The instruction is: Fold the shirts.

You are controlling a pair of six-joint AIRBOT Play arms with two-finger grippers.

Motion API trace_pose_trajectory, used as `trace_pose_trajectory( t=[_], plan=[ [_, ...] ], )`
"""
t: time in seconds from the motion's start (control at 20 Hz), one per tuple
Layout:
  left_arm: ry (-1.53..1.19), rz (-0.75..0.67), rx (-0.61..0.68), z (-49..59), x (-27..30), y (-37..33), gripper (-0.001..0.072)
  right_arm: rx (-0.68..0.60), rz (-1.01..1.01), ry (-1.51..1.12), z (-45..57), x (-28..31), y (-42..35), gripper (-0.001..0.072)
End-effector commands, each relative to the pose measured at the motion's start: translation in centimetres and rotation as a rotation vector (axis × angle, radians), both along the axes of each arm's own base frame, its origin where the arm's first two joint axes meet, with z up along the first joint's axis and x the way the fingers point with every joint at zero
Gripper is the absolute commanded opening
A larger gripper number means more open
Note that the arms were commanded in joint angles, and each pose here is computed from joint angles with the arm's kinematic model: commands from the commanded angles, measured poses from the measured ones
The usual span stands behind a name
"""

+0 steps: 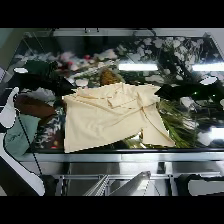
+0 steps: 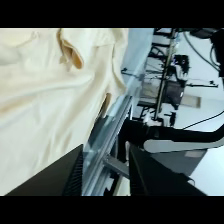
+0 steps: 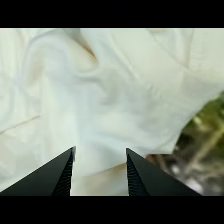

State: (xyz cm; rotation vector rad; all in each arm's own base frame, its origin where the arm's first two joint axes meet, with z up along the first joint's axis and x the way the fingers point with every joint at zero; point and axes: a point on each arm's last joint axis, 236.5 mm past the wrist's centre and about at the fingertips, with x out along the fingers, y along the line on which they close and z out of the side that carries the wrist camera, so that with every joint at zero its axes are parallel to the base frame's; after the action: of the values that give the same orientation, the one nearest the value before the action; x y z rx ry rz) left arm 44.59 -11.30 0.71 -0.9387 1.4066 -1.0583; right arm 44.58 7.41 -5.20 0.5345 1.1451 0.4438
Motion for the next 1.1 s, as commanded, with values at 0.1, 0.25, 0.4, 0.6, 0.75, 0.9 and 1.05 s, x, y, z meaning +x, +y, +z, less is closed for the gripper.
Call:
trace_pose_trajectory(
  t=[0.1,0.25,0.4,0.6,0.75,0.9,1.05],
  plan=[
    [-0.005,0.013,0.035,3.0,-3.6,1.3,0.0206,-0.173,0.176,0.103,-0.5,-6.2,-2.0,0.0566],
    [0.072,0.000,0.260,0.1,-9.9,2.1,0.0237,-0.120,0.261,0.222,-2.4,-11.4,0.6,0.0565],
    [0.185,-0.025,0.428,-3.2,-15.9,3.3,0.0289,-0.139,0.333,0.245,-4.5,-13.7,2.3,0.0567],
    [0.250,-0.033,0.444,-4.4,-20.5,2.4,0.0289,-0.152,0.383,0.230,-4.7,-14.2,3.8,0.0567],
    [0.275,-0.033,0.455,-5.1,-22.4,2.1,0.0289,-0.175,0.368,0.224,-4.8,-13.9,3.2,0.0567],
    [0.288,-0.042,0.588,-7.8,-24.2,4.0,0.0289,-0.196,0.368,0.240,-5.0,-14.1,2.8,0.0566],
    [0.355,-0.086,0.714,-9.5,-27.2,6.1,0.0290,-0.192,0.379,0.230,-4.0,-14.4,2.9,0.0566]
  ],
)
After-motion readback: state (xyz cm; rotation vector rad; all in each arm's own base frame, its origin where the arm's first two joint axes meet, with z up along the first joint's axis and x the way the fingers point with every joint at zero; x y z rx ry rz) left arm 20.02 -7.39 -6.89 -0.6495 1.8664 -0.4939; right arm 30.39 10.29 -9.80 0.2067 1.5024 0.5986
